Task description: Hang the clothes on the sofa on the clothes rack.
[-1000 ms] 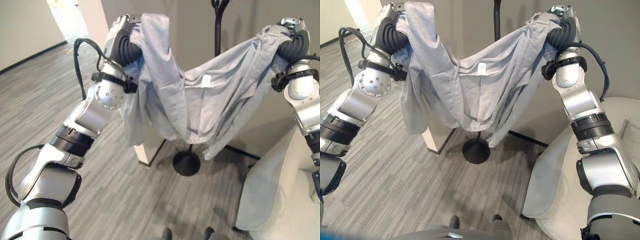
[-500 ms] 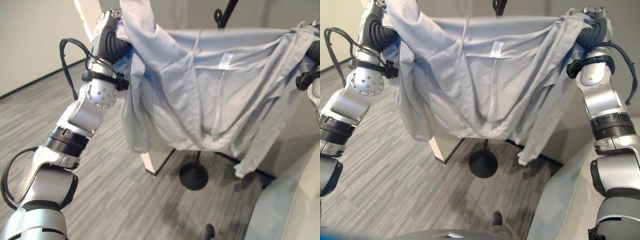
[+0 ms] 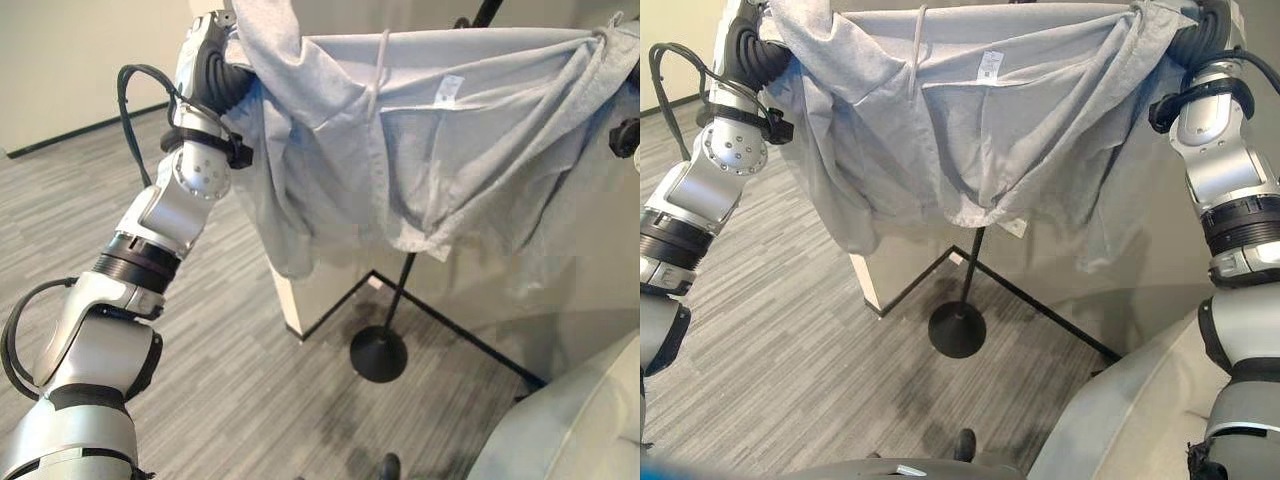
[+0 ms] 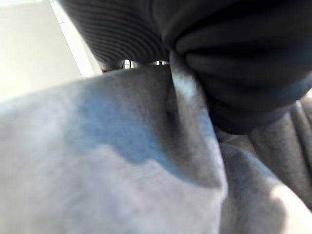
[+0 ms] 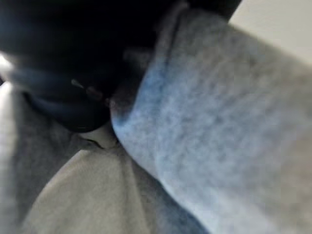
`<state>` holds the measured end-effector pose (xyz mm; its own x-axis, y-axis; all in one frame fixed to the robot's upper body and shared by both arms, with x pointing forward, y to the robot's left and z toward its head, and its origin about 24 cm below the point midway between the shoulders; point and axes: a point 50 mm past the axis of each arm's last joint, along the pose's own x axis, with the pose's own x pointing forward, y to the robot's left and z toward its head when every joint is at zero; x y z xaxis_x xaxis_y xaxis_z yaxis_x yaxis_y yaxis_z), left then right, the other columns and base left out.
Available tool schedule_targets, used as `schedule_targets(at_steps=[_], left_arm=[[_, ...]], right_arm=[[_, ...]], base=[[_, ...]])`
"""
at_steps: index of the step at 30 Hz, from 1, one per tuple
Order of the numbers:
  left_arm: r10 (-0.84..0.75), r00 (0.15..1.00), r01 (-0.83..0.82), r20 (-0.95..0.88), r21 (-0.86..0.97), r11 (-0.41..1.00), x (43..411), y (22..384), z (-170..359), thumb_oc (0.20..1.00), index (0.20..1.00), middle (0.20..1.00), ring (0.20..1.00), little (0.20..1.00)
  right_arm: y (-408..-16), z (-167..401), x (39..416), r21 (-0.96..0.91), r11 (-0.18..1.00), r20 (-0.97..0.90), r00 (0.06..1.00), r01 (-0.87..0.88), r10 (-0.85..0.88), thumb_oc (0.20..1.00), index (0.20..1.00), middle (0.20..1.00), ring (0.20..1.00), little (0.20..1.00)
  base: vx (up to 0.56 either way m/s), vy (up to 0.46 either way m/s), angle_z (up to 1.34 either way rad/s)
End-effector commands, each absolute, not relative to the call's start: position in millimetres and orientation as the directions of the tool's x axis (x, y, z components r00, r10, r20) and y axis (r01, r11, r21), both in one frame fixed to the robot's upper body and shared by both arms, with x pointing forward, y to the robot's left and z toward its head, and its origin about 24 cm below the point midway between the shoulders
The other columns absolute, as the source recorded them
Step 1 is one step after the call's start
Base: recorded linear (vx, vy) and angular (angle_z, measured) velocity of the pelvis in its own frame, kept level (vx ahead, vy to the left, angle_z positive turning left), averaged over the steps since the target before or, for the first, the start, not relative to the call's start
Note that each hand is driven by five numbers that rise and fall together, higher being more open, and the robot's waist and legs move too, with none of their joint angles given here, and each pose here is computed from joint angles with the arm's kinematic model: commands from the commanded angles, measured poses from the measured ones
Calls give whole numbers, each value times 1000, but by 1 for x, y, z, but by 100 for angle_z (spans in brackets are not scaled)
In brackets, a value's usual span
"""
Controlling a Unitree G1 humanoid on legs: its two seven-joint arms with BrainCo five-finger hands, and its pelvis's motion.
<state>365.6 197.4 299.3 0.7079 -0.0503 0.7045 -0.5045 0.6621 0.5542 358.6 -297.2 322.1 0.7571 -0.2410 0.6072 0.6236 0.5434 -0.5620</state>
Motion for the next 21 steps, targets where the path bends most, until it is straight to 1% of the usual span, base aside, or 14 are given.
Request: schedule_targets(at_steps=[1, 3, 4, 6, 7, 10, 14, 21], left_arm=[[-11, 665, -567, 747, 514, 644, 365, 207, 322, 200, 200, 200, 200, 200], [-23, 684, -548, 729, 535, 643, 369, 201, 316, 200, 200, 200, 200, 200], [-28, 705, -533, 709, 555, 639, 372, 199, 310, 200, 200, 200, 200, 200], [-30, 713, -529, 701, 564, 634, 373, 199, 309, 200, 200, 200, 200, 200], [-33, 728, -514, 685, 576, 636, 376, 196, 304, 200, 200, 200, 200, 200], [-44, 735, -499, 677, 582, 642, 379, 191, 303, 200, 200, 200, 200, 200], [-60, 751, -481, 658, 607, 632, 384, 183, 300, 200, 200, 200, 200, 200], [-77, 761, -492, 644, 650, 580, 393, 173, 307, 200, 200, 200, 200, 200]], right_arm=[[-311, 361, 345, -510, 490, 682, 679, 707, -271, 200, 200, 200, 200, 200], [-310, 358, 348, -515, 496, 671, 689, 699, -274, 200, 200, 200, 200, 200], [-309, 351, 353, -528, 504, 646, 708, 683, -283, 200, 200, 200, 200, 200], [-307, 345, 356, -546, 503, 631, 724, 670, -278, 200, 200, 200, 200, 200], [-301, 337, 362, -577, 502, 608, 750, 644, -262, 200, 200, 200, 200, 200], [-296, 331, 368, -605, 496, 586, 770, 623, -251, 200, 200, 200, 200, 200], [-278, 318, 379, -652, 505, 547, 812, 565, -203, 200, 200, 200, 200, 200], [-261, 314, 389, -687, 492, 528, 833, 534, -167, 200, 200, 200, 200, 200]], base=[[23, -11, 34], [56, 27, 12], [84, 51, 4], [66, 49, 0], [47, 53, -15], [26, 52, -21], [5, 49, -13], [-21, 30, -10]])
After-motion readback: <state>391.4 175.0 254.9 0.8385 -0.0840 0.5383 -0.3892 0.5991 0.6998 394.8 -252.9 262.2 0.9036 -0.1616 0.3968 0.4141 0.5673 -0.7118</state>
